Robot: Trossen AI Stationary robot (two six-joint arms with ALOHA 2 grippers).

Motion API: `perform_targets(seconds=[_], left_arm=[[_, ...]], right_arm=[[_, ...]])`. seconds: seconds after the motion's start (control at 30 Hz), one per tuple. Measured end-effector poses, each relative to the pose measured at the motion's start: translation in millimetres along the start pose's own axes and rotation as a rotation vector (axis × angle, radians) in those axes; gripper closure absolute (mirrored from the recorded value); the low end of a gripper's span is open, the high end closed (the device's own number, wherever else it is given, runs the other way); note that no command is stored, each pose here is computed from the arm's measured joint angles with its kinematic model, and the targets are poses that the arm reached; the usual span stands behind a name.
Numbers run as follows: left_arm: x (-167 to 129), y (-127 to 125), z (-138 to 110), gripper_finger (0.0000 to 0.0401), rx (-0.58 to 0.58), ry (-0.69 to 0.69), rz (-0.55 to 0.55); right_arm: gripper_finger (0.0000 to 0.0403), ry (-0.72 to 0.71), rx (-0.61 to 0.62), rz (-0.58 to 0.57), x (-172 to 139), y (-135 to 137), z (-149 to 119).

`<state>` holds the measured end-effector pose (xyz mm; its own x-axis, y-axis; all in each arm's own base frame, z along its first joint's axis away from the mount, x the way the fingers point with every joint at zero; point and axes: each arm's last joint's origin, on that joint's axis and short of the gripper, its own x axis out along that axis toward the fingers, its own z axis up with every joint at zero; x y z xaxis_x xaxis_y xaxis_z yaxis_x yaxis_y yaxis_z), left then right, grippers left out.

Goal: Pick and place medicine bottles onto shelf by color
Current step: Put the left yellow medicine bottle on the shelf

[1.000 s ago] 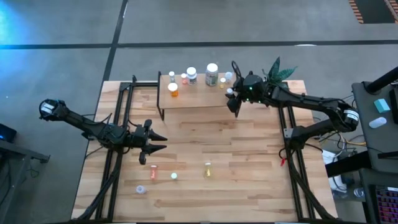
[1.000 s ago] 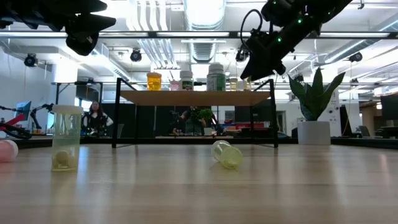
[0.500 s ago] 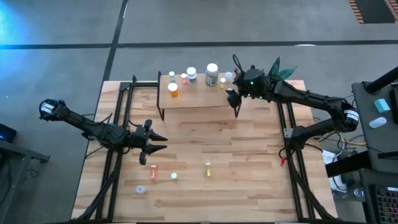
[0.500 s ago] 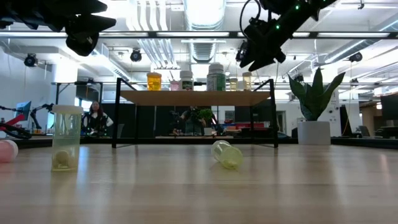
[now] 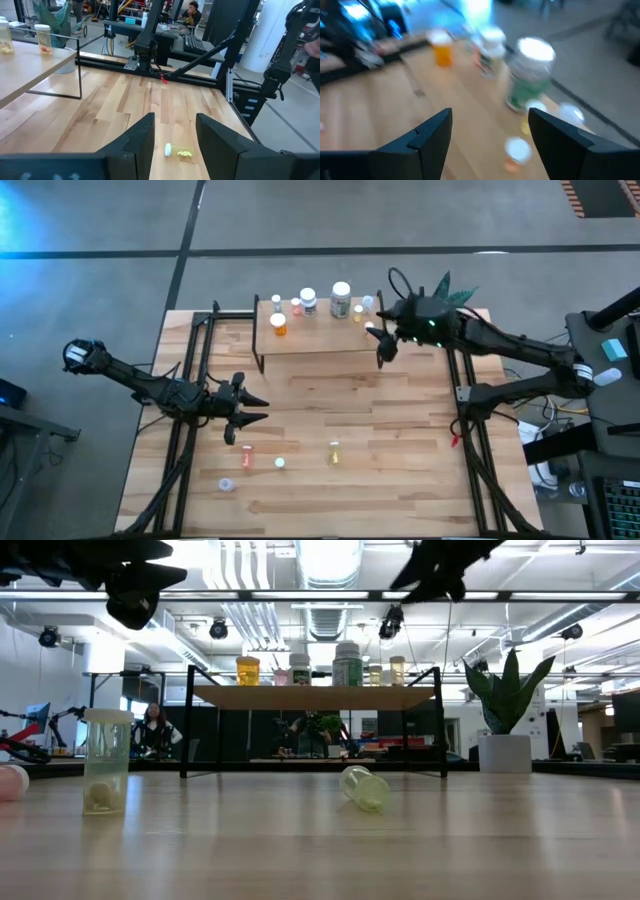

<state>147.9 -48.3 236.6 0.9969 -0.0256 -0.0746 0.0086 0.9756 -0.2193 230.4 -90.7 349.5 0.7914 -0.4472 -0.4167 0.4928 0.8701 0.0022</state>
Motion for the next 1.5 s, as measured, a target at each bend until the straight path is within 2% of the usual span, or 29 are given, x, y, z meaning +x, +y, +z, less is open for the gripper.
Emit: perform_targets(seconds=[0.2,0.37,0.67,1.17,1.5], left_arm=[[0.2,-1.0,3.7,0.0274,-0.013,-0.038,-0.009],[0.6,-1.8,6.4,0.0274,-0.022,-0.066,-0.016],[4.9,-4.6,11.1,0.0274,-0.027,-0.128,-0.031],[26.1,-11.0,0.6,0.0274,-0.015,-0.112,-0.055],[23.2,-10.6,4.0,0.0274,-0.028,-0.132,-0.06]], right_arm=[[0.0153,-0.171,0.003,0.144,-24.9,27.1,-9.9],[0.0154,-0.241,-0.052,0.265,-31.7,52.3,-23.6],[0.0156,-0.335,-0.144,0.354,-36.6,79.1,-31.2],[0.0168,-0.349,-0.191,0.505,-50.5,112.2,-40.5],[0.0168,-0.309,-0.197,0.502,-40.9,116.8,-61.9]])
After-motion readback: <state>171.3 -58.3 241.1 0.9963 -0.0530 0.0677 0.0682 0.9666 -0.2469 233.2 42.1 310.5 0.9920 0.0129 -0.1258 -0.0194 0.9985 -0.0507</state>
